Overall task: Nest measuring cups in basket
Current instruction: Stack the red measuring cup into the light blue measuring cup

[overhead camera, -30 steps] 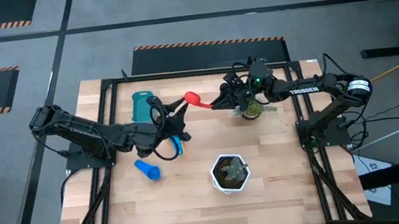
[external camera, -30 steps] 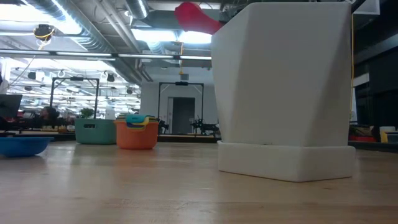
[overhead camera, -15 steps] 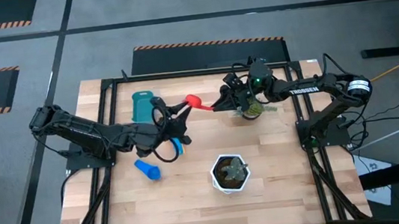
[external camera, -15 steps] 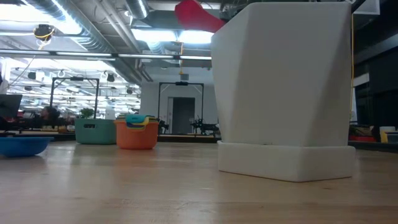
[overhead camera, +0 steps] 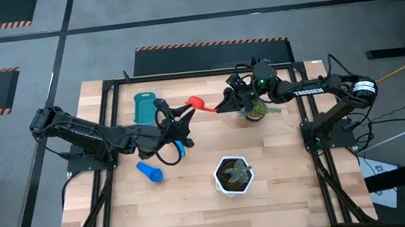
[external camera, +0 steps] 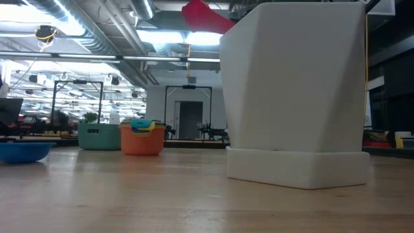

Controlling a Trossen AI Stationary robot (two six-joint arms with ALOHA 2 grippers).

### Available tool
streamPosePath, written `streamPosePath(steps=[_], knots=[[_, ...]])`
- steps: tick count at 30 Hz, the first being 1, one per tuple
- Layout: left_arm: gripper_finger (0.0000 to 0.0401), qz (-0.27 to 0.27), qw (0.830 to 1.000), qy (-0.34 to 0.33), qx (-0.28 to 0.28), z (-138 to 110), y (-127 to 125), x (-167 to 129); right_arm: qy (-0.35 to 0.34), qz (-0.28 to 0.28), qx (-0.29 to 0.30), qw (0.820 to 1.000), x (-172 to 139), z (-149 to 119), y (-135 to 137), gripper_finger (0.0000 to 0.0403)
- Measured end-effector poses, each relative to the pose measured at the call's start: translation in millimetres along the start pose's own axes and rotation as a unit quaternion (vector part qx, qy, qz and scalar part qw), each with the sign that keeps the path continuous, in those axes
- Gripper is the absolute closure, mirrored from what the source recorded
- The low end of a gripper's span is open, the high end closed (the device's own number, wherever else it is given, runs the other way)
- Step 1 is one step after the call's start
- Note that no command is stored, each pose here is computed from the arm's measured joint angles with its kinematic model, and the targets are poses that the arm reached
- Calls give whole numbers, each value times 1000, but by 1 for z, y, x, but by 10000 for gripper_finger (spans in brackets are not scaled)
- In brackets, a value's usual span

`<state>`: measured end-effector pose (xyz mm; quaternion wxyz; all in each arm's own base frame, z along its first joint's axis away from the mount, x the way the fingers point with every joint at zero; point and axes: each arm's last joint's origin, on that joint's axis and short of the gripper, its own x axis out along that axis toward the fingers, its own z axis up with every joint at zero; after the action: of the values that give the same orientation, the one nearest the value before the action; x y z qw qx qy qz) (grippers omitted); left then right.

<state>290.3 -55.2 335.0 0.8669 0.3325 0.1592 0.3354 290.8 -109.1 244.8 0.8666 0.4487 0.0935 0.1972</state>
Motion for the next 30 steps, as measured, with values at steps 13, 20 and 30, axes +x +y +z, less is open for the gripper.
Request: streamPosePath(steps=[13,20,30], knots=[[320,-10,1000,12,27,-4,-3,0,23,16,72,997,0,-1,1,260],[320,-8,1000,14,27,-5,-2,2,31,24,96,995,1,-1,3,260],[320,9,999,32,24,-11,5,14,31,24,97,995,1,-1,3,260]])
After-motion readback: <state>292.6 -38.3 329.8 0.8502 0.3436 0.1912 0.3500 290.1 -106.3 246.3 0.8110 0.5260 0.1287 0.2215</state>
